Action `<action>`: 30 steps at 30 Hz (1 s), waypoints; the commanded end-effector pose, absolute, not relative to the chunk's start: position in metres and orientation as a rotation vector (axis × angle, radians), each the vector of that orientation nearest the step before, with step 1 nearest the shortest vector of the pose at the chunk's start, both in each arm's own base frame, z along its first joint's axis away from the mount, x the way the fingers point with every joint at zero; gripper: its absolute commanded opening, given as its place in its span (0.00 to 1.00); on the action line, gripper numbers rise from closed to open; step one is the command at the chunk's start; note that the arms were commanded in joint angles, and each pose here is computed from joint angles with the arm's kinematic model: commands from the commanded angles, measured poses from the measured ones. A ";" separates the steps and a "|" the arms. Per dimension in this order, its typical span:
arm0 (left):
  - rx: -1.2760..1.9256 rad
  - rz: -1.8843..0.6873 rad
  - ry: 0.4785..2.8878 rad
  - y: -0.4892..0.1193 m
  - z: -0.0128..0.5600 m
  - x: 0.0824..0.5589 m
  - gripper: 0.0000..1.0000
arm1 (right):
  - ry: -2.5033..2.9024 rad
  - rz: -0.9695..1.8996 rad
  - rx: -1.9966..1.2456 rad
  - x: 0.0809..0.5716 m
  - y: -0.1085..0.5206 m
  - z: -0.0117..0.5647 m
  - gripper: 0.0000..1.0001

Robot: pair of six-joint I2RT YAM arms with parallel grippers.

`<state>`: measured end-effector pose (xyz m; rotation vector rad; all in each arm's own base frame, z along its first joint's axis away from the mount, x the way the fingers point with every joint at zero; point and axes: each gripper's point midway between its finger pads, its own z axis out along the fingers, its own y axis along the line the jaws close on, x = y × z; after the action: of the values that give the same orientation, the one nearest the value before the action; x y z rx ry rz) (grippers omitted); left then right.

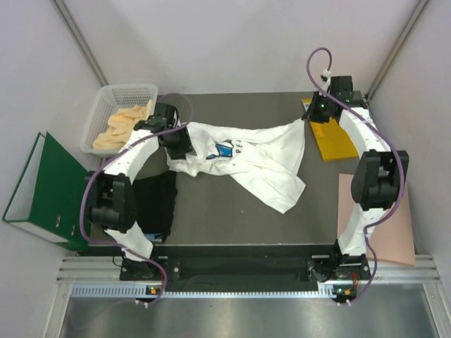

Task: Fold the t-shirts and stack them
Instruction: Flatten out the tshirt

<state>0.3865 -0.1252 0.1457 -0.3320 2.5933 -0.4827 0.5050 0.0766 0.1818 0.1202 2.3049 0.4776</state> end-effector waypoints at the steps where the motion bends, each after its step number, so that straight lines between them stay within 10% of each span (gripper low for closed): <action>1: -0.299 -0.545 2.605 -0.133 0.127 0.383 0.59 | 2.246 0.477 0.125 0.505 0.072 0.197 0.00; 8: -0.290 -0.518 2.614 -0.132 0.113 0.393 0.63 | 2.257 0.479 0.126 0.505 0.072 0.192 0.00; 11: -0.283 -0.522 2.610 -0.134 0.114 0.400 0.33 | 2.264 0.478 0.122 0.505 0.072 0.190 0.00; 12: -0.280 -0.524 2.595 -0.135 0.120 0.405 0.03 | 2.269 0.476 0.124 0.504 0.072 0.189 0.00; 22: -0.244 -0.501 2.513 -0.131 0.176 0.413 0.00 | 2.271 0.465 0.117 0.504 0.070 0.189 0.00; 24: -0.231 -0.534 2.484 -0.135 0.195 0.415 0.05 | 2.273 0.471 0.117 0.505 0.071 0.189 0.00; 27: -0.226 -0.569 2.470 -0.138 0.211 0.413 0.47 | 2.274 0.476 0.115 0.507 0.072 0.188 0.00; 30: -0.224 -0.581 2.462 -0.139 0.216 0.410 0.63 | 2.273 0.481 0.116 0.509 0.073 0.187 0.00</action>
<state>0.4159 -0.1362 0.1725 -0.2573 2.5454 -0.5336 0.4977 0.0764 0.1644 0.1283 2.3428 0.4775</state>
